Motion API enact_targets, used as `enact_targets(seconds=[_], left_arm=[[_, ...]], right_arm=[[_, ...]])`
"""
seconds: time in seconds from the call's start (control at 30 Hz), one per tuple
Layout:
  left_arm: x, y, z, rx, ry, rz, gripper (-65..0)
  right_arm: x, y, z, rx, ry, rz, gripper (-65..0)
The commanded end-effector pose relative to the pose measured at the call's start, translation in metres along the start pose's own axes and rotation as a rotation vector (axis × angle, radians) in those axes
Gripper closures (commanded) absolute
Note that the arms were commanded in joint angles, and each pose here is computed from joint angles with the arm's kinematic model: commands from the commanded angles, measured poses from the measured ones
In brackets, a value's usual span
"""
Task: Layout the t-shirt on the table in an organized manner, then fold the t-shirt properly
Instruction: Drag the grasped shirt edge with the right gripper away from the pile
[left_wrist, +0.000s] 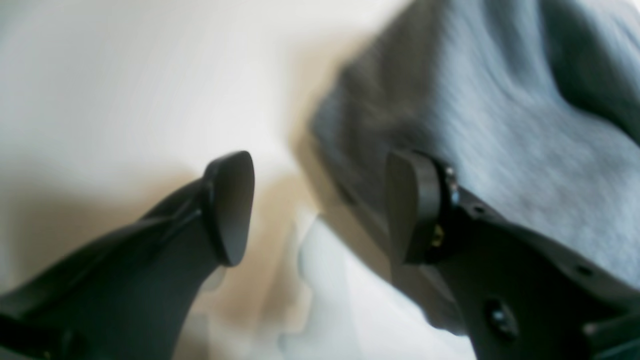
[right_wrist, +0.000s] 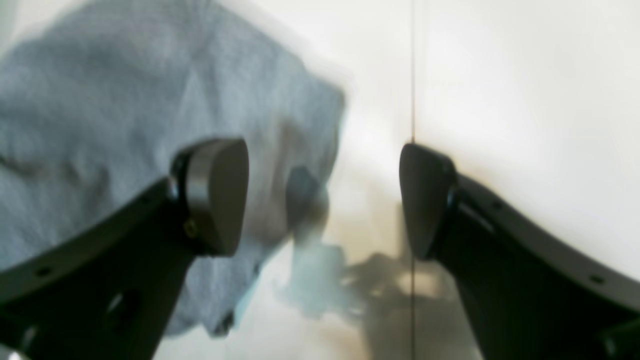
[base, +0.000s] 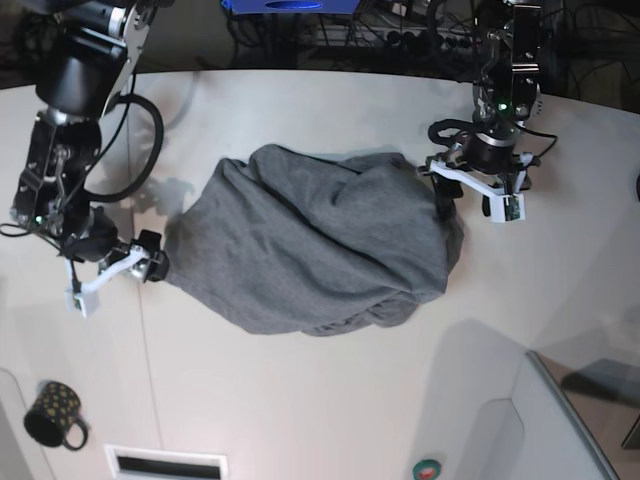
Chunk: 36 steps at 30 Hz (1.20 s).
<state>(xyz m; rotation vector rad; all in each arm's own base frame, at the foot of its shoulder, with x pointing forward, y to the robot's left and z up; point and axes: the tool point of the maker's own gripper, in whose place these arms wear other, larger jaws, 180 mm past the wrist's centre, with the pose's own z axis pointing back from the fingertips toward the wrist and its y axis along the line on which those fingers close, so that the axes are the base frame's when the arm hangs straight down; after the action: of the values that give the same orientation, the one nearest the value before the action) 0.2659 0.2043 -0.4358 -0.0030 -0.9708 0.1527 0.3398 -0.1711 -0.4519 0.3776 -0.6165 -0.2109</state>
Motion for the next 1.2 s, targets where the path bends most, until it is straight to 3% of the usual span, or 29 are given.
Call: enact_targets(seconds=[0.0,0.07,0.2,0.23,0.37,0.5,0.57,0.67,0.7,0.77,0.87,1.17], left_arm=[[0.007,0.001,-0.003,0.010,-0.026,0.006,-39.0],[-0.005,0.003,-0.008,0.018,0.005,0.016,-31.4],[-0.035,0.000,-0.012,0.007,0.085,0.003,-3.9],[-0.041,0.000,-0.013,0.007,0.101,0.002,0.0],[-0.055,0.006,-0.008,0.020,0.132,0.005,0.0],[-0.052,0.029,0.005,0.062,0.121,-0.003,0.0],[-0.045,0.039,0.013,0.085,0.099,-0.002,0.0],[-0.036,0.056,0.026,0.125,0.070,0.003,0.0],[-0.033,0.063,0.031,0.141,0.061,0.003,0.0],[-0.026,0.074,0.041,0.168,0.040,0.003,0.0],[-0.013,0.083,0.054,0.190,0.005,-0.007,0.0],[0.001,0.081,0.072,0.187,-0.032,-0.037,0.0]], right_arm=[[0.015,-0.002,-0.003,0.008,-0.021,-0.003,-44.6],[0.021,-0.009,-0.012,0.010,-0.023,-0.029,-44.6],[0.019,-0.007,-0.020,0.023,-0.012,-0.048,-44.6],[0.018,-0.004,-0.022,0.028,-0.006,-0.040,-44.6],[0.008,0.020,-0.032,0.060,0.049,0.059,-44.6],[0.008,0.035,-0.038,0.083,0.030,0.096,-42.9],[0.010,0.035,-0.037,0.082,0.024,0.097,-31.7],[0.022,0.037,-0.037,0.084,0.003,0.103,-3.3],[0.028,0.035,-0.036,0.080,-0.004,0.109,0.0],[0.043,0.030,-0.032,0.065,-0.025,0.126,-3.6],[0.076,0.028,-0.024,0.054,-0.076,0.154,0.0],[0.191,0.033,0.013,0.025,-0.262,0.225,-0.6]])
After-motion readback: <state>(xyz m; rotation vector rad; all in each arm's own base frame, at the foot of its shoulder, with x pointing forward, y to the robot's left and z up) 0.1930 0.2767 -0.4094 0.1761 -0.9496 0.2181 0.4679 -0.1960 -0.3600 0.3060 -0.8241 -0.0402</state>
